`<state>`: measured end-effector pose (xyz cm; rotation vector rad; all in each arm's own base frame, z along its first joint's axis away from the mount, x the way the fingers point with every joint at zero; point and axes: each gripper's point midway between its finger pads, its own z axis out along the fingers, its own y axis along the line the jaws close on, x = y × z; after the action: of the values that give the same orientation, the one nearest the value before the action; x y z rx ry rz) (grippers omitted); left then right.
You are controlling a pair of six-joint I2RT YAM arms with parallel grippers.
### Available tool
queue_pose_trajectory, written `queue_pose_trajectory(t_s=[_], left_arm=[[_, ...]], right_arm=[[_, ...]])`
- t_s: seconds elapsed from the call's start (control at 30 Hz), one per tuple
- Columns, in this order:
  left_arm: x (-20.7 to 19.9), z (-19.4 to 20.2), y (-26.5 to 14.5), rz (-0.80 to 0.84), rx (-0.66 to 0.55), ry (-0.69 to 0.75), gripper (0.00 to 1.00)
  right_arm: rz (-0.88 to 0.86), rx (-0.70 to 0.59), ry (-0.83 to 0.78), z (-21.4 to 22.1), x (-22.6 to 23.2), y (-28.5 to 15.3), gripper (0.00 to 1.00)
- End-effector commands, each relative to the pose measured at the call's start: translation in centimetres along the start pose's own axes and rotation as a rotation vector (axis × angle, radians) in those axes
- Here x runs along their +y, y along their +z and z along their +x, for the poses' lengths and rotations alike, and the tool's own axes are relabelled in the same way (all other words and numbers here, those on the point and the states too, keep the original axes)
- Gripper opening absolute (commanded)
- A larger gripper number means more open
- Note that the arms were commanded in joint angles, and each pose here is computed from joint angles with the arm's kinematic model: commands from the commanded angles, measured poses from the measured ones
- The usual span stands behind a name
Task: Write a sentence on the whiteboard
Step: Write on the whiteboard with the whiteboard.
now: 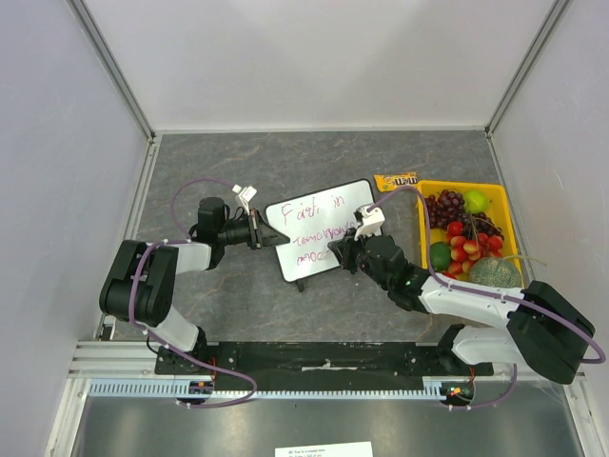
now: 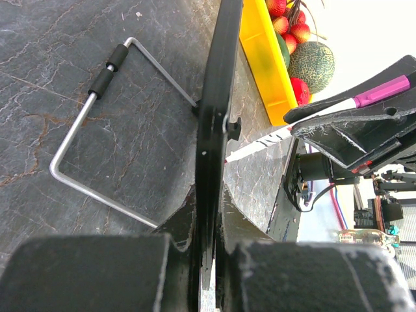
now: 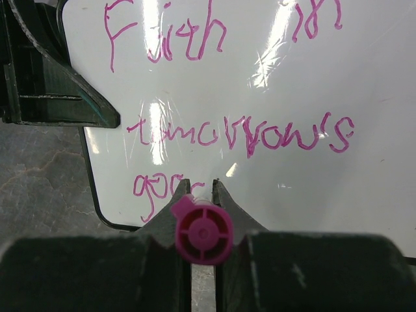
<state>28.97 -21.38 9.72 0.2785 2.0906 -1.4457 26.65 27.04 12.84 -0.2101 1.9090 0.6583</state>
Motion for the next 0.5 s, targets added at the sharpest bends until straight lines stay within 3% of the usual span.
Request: queue_pose_trajectory(t_s=[0.0, 0.47], left_arm=[[5.3, 1.4, -0.5, -0.225, -0.009, -0.045, 0.02], [5.2, 1.5, -0.5, -0.226, -0.008, -0.048, 0.02]], right_arm=[[0.072, -0.017, -0.041, -0.8, -1.3, 0.0, 0.00], [0.076, -0.101, -0.012, -3.8, -0.8, -0.6, 0.00]])
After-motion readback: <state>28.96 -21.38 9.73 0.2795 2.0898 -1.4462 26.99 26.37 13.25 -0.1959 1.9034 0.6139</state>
